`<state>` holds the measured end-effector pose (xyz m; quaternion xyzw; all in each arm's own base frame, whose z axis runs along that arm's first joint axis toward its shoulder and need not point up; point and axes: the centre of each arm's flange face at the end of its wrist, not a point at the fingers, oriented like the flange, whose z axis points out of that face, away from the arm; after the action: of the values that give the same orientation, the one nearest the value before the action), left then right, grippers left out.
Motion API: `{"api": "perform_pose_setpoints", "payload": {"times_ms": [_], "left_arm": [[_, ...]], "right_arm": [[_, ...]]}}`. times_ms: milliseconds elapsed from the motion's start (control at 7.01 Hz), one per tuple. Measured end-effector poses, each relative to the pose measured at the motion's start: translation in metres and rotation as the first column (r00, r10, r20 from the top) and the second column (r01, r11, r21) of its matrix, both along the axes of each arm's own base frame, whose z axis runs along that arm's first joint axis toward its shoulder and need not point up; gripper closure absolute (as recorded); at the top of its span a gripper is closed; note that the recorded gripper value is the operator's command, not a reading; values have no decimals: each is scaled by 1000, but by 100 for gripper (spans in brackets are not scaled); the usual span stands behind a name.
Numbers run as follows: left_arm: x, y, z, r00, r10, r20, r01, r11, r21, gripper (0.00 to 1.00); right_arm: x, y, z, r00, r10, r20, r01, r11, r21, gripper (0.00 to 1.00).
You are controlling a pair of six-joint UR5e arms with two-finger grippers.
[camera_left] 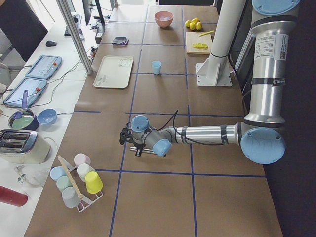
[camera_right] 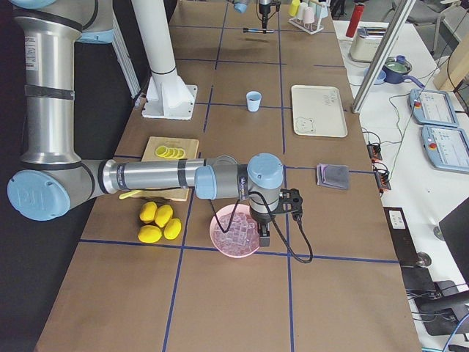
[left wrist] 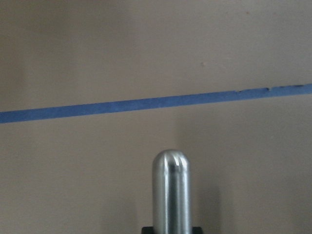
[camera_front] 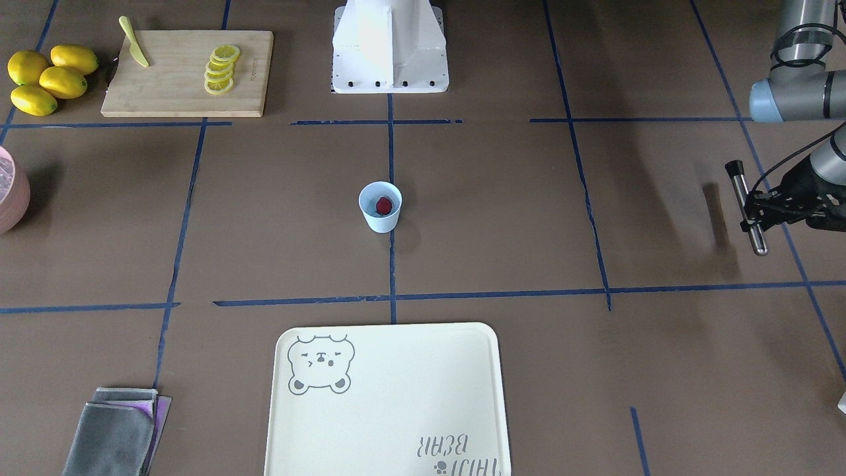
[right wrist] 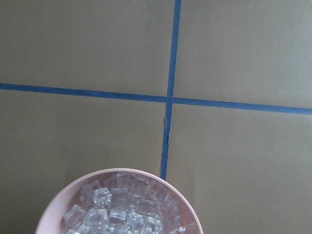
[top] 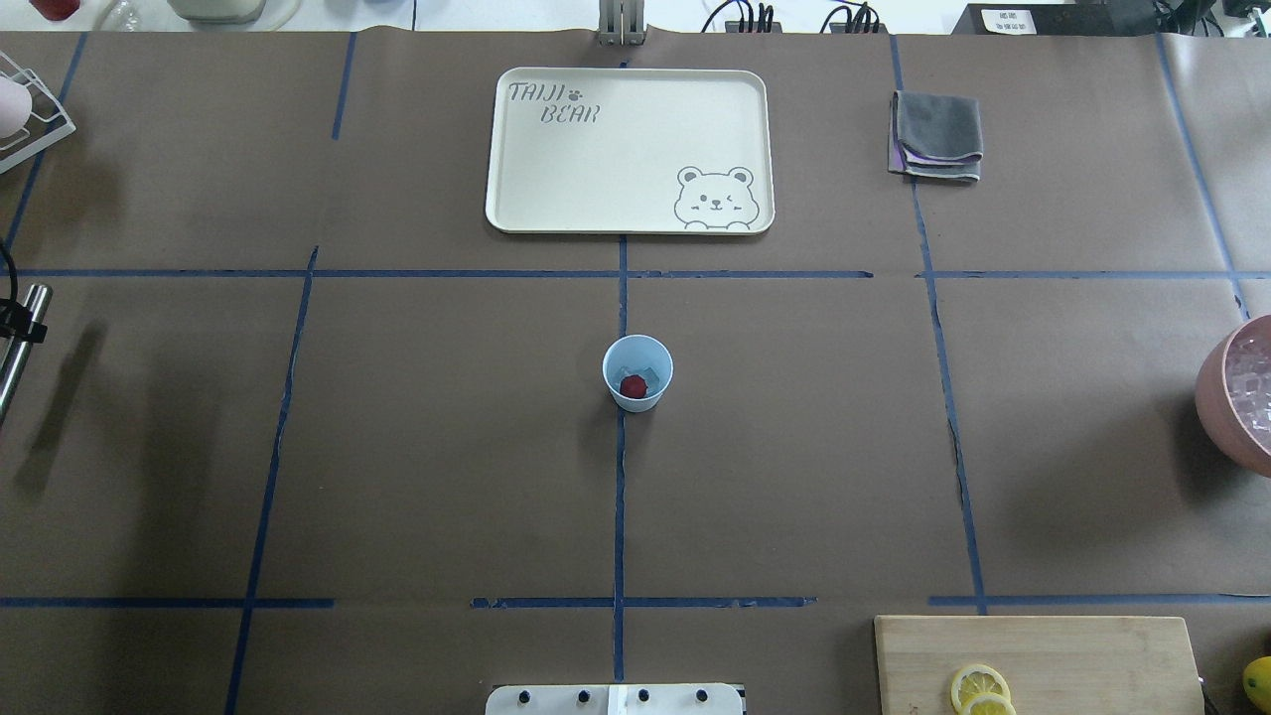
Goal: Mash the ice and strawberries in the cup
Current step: 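Carry the pestle with the left gripper back toward its starting spot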
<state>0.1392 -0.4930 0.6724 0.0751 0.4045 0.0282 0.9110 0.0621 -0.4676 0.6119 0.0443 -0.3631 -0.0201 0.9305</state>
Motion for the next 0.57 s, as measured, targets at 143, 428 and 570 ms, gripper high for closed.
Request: {"api": "perform_pose_setpoints", "payload": {"times_ms": [143,428,570], "left_arm": [[-9,-1,14,1000,-11,30,11,1000,0,100],[-15,-1,23,998,-27,63,26,1000,3,100],[-15,-1,25,997,-29,68,29,1000,2,100]], "right_arm": [[0,0,0,1000,0,-1,0,1000,1,1],[0,0,-1,1000,0,-1,0,1000,3,1],[0,0,-2,1000,0,-1,0,1000,5,1]]}}
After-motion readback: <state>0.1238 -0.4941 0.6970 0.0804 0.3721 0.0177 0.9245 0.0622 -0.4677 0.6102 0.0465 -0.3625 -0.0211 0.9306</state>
